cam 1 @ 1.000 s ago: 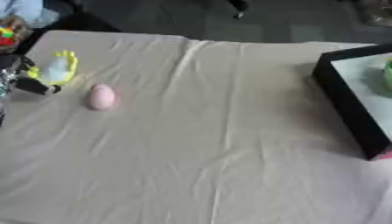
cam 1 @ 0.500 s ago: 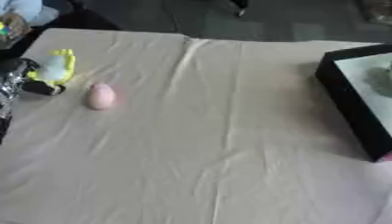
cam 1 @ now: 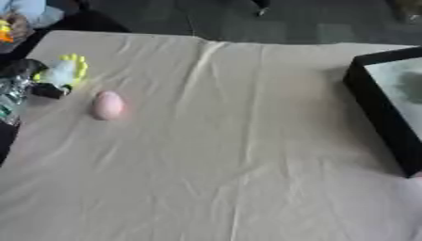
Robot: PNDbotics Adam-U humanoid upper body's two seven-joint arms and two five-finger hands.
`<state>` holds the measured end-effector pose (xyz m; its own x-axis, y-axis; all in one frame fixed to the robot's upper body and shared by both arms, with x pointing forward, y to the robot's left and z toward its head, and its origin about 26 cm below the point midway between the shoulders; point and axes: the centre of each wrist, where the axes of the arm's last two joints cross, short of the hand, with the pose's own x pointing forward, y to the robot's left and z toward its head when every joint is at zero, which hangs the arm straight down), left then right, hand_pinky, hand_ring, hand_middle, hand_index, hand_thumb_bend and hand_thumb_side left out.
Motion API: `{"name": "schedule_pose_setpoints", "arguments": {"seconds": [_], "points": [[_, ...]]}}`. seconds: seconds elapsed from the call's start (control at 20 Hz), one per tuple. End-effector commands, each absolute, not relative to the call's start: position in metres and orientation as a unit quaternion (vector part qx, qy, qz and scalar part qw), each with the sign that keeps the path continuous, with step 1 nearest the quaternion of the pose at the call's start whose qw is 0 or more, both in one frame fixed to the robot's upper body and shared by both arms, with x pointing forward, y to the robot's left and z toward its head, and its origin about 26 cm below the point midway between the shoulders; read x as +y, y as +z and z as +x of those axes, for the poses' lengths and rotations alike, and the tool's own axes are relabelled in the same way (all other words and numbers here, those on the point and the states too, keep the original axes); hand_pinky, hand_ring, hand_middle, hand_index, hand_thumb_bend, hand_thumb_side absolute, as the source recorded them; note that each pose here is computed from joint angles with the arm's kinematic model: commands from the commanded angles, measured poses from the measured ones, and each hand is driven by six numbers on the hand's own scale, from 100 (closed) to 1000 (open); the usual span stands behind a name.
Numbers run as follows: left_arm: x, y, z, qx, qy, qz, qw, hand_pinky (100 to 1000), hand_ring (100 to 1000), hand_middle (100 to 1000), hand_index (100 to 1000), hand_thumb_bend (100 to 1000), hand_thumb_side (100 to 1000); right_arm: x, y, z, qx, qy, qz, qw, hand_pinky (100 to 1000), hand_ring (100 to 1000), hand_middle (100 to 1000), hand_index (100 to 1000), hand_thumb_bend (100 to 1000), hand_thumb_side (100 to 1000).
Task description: Pick up the objects with one hand, pass them to the other hand, and then place them into the box on the other side of the table.
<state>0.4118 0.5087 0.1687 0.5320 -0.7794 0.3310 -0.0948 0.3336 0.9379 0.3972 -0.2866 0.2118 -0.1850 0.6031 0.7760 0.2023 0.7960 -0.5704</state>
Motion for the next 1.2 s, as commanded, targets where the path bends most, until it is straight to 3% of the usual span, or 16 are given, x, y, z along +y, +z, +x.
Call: {"name": "schedule_pose_setpoints", "arguments": {"seconds": [0.05, 0.55, 1.2], "points": [[0.513, 0.183, 0.412, -0.423, -0.23, 0.538, 0.692, 807, 784, 692, 662, 251, 109, -0.289, 0.223, 0.397, -0.758, 0.172, -0.272, 0.567, 1000, 934, 896, 927, 100, 726], [0.51, 0.179, 0.412, -0.437, -0.218, 0.543, 0.683, 769, 703, 564, 451, 100, 100, -0.289, 0.221, 0.397, -0.758, 0.174, -0.269, 0.569, 1000, 933, 895, 925, 100, 728], [0.51, 0.197, 0.402, -0.491, -0.233, 0.551, 0.633, 755, 669, 520, 407, 100, 100, -0.293, 0.219, 0.396, -0.754, 0.174, -0.274, 0.571, 1000, 932, 894, 923, 100, 727]]}}
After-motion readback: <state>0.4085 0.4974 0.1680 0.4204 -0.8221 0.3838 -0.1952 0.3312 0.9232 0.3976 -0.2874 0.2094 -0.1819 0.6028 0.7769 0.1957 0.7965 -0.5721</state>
